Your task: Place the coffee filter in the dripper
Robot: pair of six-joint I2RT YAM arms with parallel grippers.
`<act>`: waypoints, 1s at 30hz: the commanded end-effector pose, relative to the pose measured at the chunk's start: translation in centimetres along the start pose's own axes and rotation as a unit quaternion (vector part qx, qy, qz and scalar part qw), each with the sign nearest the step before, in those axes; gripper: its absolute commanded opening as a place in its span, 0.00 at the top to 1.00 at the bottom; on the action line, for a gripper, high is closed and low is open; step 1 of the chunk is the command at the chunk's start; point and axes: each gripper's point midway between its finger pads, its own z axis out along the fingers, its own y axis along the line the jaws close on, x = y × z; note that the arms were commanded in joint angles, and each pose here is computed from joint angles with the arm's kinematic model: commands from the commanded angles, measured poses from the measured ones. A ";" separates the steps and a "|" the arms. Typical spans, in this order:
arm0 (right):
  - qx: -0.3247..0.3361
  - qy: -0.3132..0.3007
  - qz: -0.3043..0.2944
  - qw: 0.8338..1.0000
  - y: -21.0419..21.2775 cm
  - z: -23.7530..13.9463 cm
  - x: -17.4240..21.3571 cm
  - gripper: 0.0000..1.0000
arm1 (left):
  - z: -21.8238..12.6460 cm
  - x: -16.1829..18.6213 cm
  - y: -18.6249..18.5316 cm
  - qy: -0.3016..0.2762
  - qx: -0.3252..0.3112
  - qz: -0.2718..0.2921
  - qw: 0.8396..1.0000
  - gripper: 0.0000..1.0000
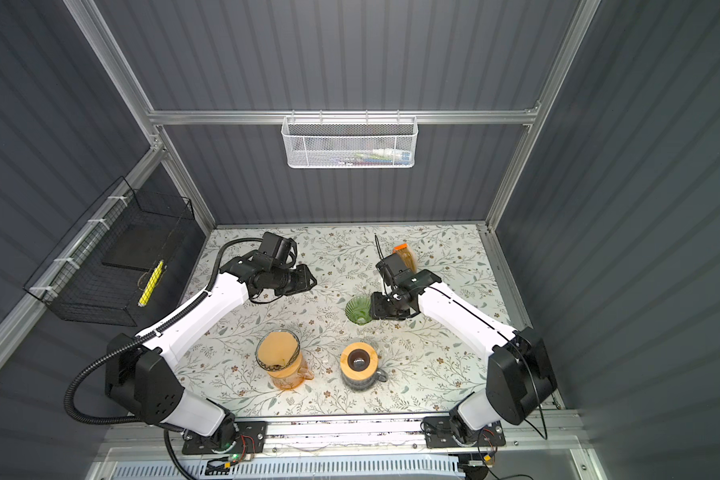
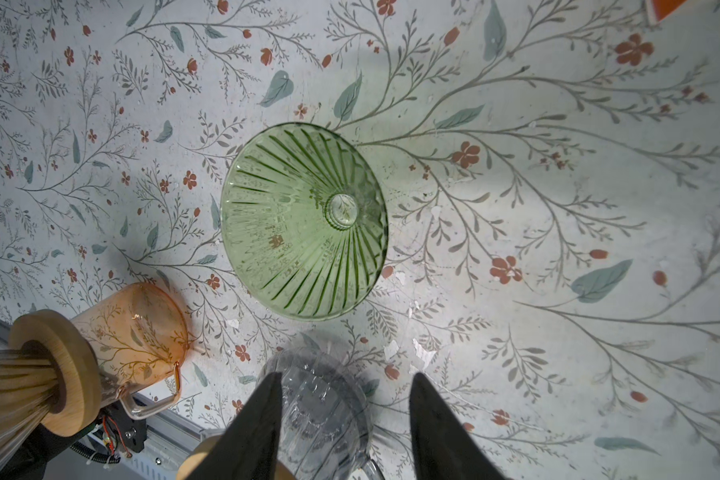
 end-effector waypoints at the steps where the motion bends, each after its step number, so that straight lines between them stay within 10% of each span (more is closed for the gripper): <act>1: 0.001 0.008 -0.002 1.000 -0.4 1.3 -0.1 0.50 | 0.2 -0.1 -0.7 0.007 0.008 -0.002 1.000 0.62; 30: -0.009 0.045 0.010 0.999 -1.6 6.3 -1.9 0.79 | 2.7 -1.1 -0.9 0.008 0.009 -0.011 1.000 0.63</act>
